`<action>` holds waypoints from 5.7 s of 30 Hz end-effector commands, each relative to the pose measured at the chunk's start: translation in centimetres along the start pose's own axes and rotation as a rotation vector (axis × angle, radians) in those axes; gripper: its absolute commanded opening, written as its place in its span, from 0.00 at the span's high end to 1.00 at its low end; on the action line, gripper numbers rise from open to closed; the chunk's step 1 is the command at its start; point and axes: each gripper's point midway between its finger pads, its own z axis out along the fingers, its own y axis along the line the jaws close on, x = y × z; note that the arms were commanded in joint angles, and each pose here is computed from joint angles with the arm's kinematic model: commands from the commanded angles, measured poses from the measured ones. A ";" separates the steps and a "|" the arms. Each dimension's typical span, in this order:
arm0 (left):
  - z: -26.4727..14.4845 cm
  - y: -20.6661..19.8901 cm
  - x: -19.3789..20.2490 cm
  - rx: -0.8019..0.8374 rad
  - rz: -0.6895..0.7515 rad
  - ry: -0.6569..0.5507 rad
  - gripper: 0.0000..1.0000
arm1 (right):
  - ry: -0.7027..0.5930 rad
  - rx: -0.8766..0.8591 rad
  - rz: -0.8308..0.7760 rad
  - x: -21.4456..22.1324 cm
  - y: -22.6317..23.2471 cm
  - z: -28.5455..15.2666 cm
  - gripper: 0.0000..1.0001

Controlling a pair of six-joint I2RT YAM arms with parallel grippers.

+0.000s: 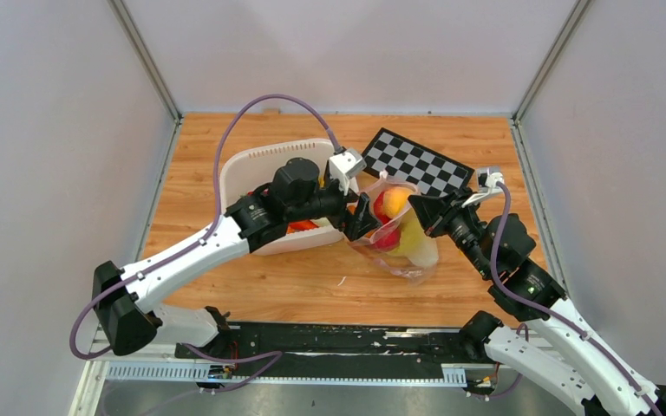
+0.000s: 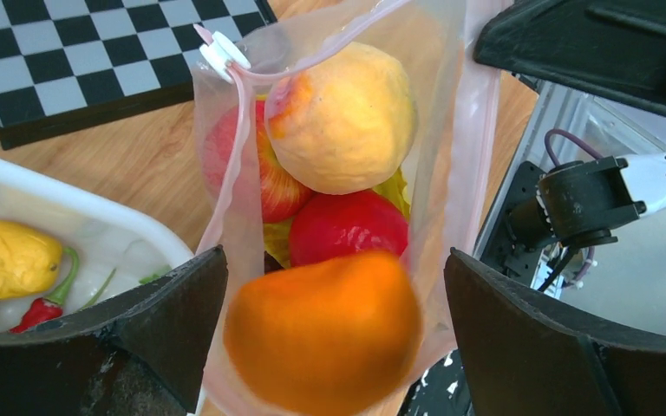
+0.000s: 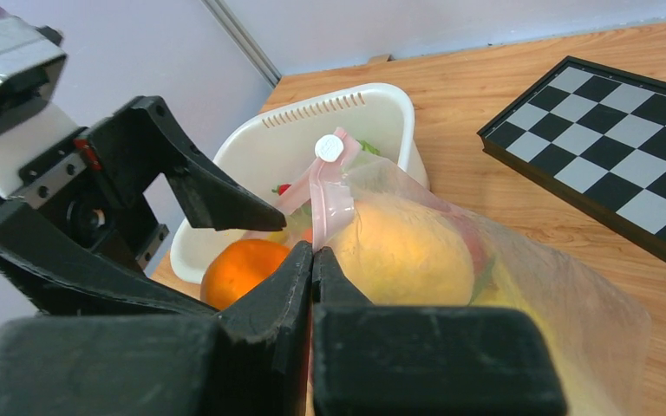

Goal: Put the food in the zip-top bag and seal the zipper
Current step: Place the fake fruit in the zipper food storage bag, then adjust the zipper food storage bag at the center of the board.

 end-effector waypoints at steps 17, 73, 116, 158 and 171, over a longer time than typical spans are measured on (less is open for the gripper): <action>-6.8 3.9 -2.3 -0.326 0.023 -0.106 0.12 | -0.046 0.000 0.012 -1.1 0.2 0.1 1.00; -1.0 2.7 -4.5 -0.220 0.042 0.259 1.00 | 0.023 -0.151 -0.026 -1.7 3.0 -3.5 1.00; -9.6 2.5 -3.3 -0.321 -0.234 -0.033 0.13 | 0.034 -0.032 0.248 1.4 1.3 1.4 1.00; -6.0 0.0 -7.0 -0.166 -0.214 0.006 1.00 | 0.057 -0.511 -0.111 -1.3 9.1 -4.4 0.99; -4.0 -2.0 -3.6 0.042 -0.056 0.235 1.00 | 0.028 -0.365 0.146 -0.7 7.0 -2.3 1.00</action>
